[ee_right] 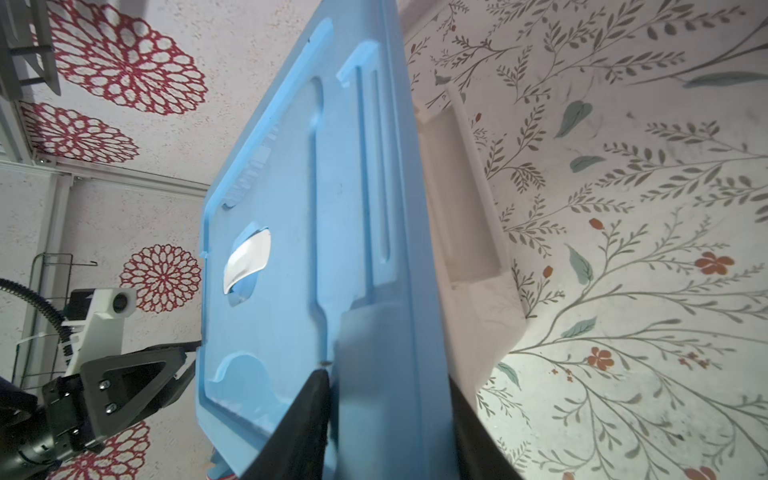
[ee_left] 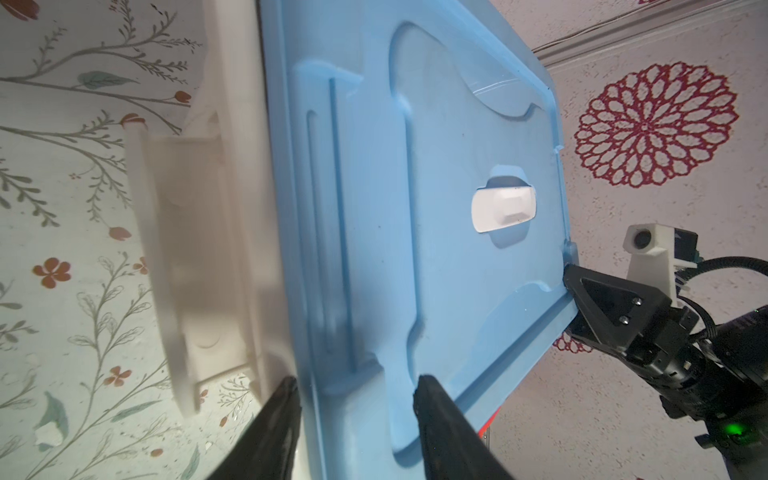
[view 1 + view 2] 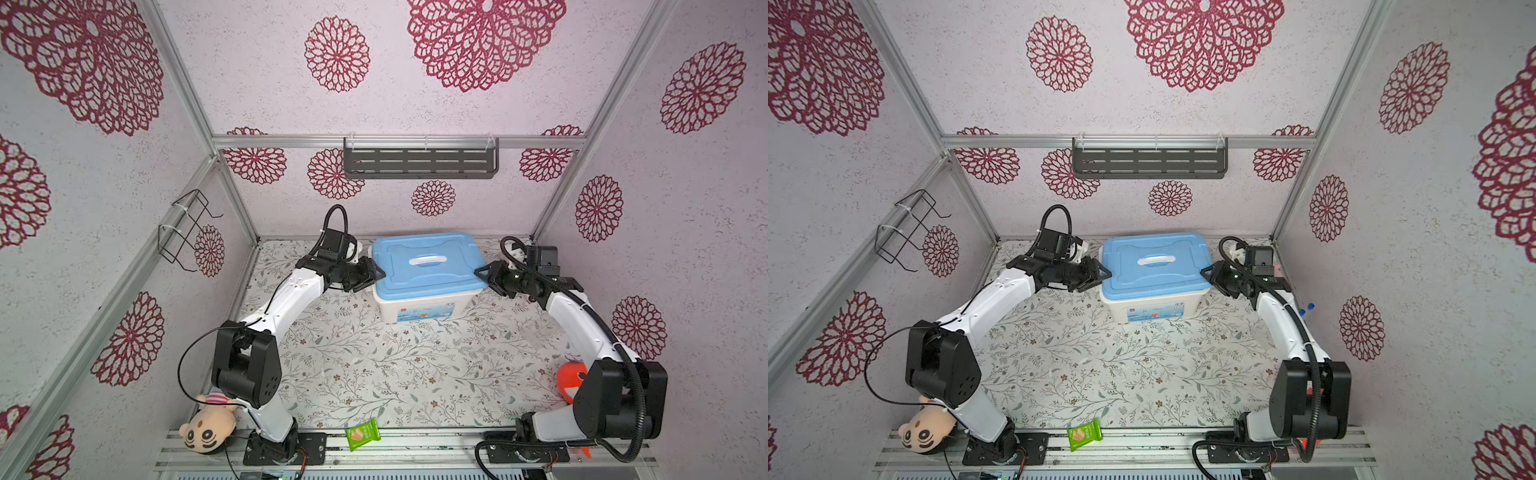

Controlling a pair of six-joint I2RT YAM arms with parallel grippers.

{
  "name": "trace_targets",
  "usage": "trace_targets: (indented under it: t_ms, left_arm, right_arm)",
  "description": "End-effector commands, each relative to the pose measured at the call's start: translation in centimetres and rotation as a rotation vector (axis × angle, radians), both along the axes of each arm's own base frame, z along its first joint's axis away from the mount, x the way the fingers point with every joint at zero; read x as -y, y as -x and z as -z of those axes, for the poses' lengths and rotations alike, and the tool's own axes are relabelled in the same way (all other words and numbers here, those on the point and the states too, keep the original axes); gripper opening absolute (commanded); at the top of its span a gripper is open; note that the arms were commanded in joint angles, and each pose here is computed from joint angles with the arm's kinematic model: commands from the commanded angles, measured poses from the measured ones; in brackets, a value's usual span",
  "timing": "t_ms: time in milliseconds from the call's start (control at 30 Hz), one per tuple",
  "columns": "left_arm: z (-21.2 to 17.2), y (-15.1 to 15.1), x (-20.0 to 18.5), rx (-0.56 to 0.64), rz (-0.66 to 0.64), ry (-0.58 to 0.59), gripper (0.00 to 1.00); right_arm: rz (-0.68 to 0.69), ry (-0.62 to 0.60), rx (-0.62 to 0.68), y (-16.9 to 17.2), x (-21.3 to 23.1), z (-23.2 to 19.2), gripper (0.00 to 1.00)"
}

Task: Organize the chemistry lab equipment
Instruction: 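Lower the blue lid onto the white bin with both grippers, then align the blue lid on the bin rim with both grippers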

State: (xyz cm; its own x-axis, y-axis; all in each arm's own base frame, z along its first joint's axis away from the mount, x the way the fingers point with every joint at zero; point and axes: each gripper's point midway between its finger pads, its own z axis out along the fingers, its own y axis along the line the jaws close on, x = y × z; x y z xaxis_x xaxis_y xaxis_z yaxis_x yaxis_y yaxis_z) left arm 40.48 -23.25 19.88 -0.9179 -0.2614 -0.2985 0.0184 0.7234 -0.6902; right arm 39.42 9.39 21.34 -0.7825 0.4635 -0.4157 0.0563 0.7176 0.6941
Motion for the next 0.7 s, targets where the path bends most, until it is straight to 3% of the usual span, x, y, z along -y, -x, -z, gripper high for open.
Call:
trace_targets:
  t_ms: [0, 233, 667]
  left_arm:
    - [2.3, 1.5, -1.6, -0.071, -0.053, -0.086, 0.50]
    - [2.4, 3.0, -3.7, -0.071, -0.088, -0.172, 0.51]
    - [2.1, 2.9, -3.2, -0.064, -0.064, -0.153, 0.65]
  right_arm:
    - [-0.011, 0.101, 0.003, 0.3, 0.8, 0.4, 0.43]
    - [-0.024, 0.151, -0.005, 0.4, 1.2, 0.7, 0.47]
    - [-0.100, 0.243, -0.038, -0.3, 0.5, 1.4, 0.46]
